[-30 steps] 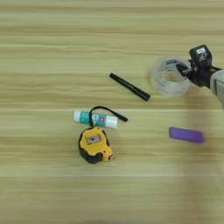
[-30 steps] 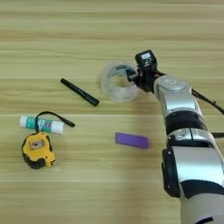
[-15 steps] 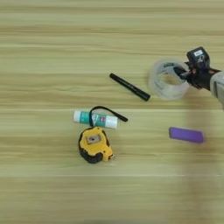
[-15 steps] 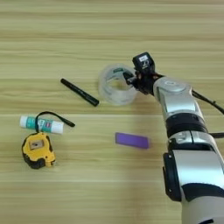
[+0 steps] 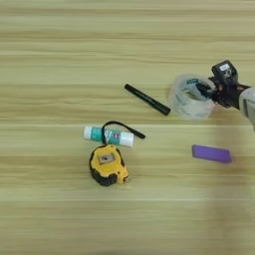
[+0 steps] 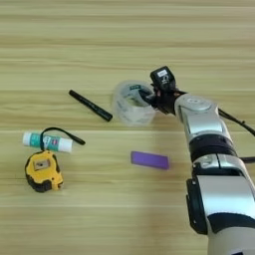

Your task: Move the objects on the table

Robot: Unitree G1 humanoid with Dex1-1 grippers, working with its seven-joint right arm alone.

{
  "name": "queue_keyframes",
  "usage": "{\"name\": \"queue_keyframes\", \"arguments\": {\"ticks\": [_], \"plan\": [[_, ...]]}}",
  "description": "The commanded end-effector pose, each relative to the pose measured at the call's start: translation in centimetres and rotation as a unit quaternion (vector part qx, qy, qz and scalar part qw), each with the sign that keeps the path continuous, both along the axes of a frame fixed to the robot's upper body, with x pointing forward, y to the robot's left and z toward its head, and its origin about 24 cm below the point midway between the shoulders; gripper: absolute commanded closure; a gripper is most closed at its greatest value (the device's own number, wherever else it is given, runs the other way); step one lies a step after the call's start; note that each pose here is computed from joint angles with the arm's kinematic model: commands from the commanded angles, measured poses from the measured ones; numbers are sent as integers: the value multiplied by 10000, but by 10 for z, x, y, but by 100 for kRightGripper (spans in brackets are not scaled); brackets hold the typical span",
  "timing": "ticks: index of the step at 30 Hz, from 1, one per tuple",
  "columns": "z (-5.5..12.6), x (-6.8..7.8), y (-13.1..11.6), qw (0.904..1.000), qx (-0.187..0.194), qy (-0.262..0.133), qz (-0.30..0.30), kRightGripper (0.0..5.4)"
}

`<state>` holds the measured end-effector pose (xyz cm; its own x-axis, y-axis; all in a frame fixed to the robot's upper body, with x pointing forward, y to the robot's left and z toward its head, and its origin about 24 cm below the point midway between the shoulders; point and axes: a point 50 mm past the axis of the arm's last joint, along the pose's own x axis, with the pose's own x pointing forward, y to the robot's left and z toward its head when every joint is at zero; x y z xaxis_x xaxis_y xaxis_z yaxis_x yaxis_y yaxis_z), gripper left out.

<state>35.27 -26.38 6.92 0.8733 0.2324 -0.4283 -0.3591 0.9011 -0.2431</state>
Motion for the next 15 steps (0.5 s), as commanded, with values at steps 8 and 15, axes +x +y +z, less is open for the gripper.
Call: {"name": "queue_keyframes", "arguments": {"ticks": [8, 15], "plan": [[59, 18, 6, 9907, 151, -1345, 100, 180], [80, 18, 13, 9778, 331, -2050, 264, 73]]}}
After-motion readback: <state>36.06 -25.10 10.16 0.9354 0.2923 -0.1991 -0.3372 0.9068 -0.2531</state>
